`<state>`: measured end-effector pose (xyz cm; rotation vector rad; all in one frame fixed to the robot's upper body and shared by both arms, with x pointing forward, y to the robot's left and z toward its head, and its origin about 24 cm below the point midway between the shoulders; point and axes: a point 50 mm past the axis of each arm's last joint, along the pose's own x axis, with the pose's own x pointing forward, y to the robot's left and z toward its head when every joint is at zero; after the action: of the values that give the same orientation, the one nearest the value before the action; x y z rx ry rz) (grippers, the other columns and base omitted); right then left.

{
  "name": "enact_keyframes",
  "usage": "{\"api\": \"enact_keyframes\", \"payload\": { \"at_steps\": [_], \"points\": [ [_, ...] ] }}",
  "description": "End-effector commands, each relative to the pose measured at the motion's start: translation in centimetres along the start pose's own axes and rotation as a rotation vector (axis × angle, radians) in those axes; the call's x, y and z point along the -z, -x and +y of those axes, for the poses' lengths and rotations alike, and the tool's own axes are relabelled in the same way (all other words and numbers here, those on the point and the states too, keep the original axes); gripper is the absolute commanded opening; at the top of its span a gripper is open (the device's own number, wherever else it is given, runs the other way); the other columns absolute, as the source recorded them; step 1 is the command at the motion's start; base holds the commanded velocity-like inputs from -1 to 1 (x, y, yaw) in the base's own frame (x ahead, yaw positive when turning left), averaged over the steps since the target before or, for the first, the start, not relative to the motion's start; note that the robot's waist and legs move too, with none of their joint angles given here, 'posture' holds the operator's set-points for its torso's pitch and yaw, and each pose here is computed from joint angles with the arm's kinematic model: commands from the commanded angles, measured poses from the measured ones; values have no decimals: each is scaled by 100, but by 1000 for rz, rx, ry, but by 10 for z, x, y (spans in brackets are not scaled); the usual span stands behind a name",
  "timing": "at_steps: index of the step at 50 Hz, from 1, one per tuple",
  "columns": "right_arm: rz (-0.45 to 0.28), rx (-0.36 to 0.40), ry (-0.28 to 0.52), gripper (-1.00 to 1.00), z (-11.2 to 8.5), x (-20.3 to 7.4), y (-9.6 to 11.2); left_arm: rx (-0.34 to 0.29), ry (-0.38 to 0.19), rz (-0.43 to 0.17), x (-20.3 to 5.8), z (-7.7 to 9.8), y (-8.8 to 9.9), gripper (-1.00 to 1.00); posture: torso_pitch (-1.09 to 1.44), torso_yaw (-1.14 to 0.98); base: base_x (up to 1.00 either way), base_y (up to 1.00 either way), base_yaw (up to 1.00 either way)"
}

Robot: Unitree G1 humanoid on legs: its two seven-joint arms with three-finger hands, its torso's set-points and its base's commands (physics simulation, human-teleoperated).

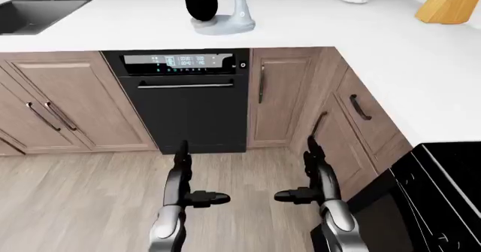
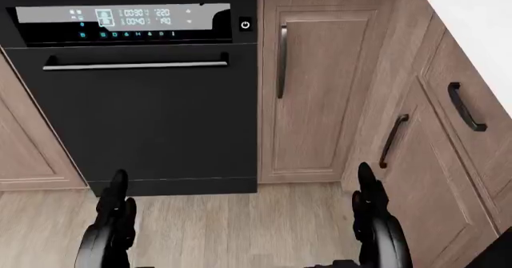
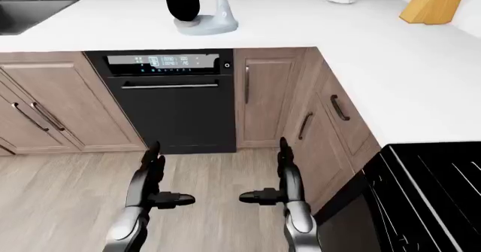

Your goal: Open the stand mixer head.

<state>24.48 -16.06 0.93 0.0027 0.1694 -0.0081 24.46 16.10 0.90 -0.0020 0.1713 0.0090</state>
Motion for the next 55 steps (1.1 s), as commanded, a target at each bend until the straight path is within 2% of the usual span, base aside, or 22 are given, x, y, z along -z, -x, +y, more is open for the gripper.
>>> {"api": "enact_keyframes", "payload": {
  "at_steps": [1, 11, 14, 17, 19, 20, 23, 25, 26, 27, 28, 34, 36, 38, 41, 45, 55],
  "points": [
    [-168, -5, 0, 100, 1, -34, -2, 11, -3, -161, -31, -1, -2, 100, 0, 0, 0, 0, 0],
    [-167, -17, -19, 100, 3, -35, -3, 22, 12, -150, -29, -2, -2, 100, 0, 0, 0, 0, 0],
    [-178, -26, -29, 100, 3, -36, -3, 26, 19, -175, -30, -2, -2, 100, 0, 0, 0, 0, 0],
    [-236, -54, -11, 100, 6, -42, -1, 30, 46, -245, -39, -3, 0, 100, 0, 0, 0, 0, 0],
    [-346, -67, 6, 100, 8, -54, 2, 28, 69, -319, -51, -4, 3, 100, 0, 0, 0, 0, 0],
    [-404, -97, 38, 100, 11, -62, 4, 29, 85, -376, -59, -4, 6, 100, 0, 0, 0, 0, 0],
    [-530, -146, 130, 100, 17, -78, 11, 26, 168, -491, -80, -2, 15, 100, 0, 0, 0, 0, 0],
    [-588, -176, 93, 100, 20, -85, 17, 29, 193, -542, -87, -2, 21, 100, 0, 0, 0, 0, 0],
    [-592, -175, 48, 100, 20, -91, 19, 30, 190, -552, -89, -2, 22, 100, 0, 0, 0, 0, 0],
    [-604, -177, 55, 100, 20, -98, 21, 43, 219, -591, -102, -3, 27, 100, 0, 0, 0, 0, 0],
    [-619, -180, 54, 100, 20, -101, 21, 41, 219, -604, -106, -2, 28, 100, 0, 0, 0, 0, 0],
    [-749, -199, 37, 100, 25, -165, 41, 59, 317, -742, -161, 1, 48, 100, 0, 0, 0, 0, 0],
    [-805, -216, 86, 100, 29, -179, 49, 66, 338, -761, -171, 3, 52, 100, 0, 0, 0, 0, 0],
    [-823, -233, 45, 100, 31, -189, 56, 68, 354, -783, -181, 4, 56, 100, 0, 0, 0, 0, 0],
    [-857, -248, 25, 100, 33, -200, 60, 79, 386, -820, -196, 6, 65, 100, 0, 0, 0, 0, 0],
    [-893, -269, 27, 100, 38, -217, 67, 96, 416, -861, -215, 7, 76, 100, 0, 0, 0, 0, 0],
    [-906, -273, 68, 100, 39, -218, 68, 94, 419, -863, -213, 9, 73, 100, 0, 0, 0, 0, 0]
  ]
}}
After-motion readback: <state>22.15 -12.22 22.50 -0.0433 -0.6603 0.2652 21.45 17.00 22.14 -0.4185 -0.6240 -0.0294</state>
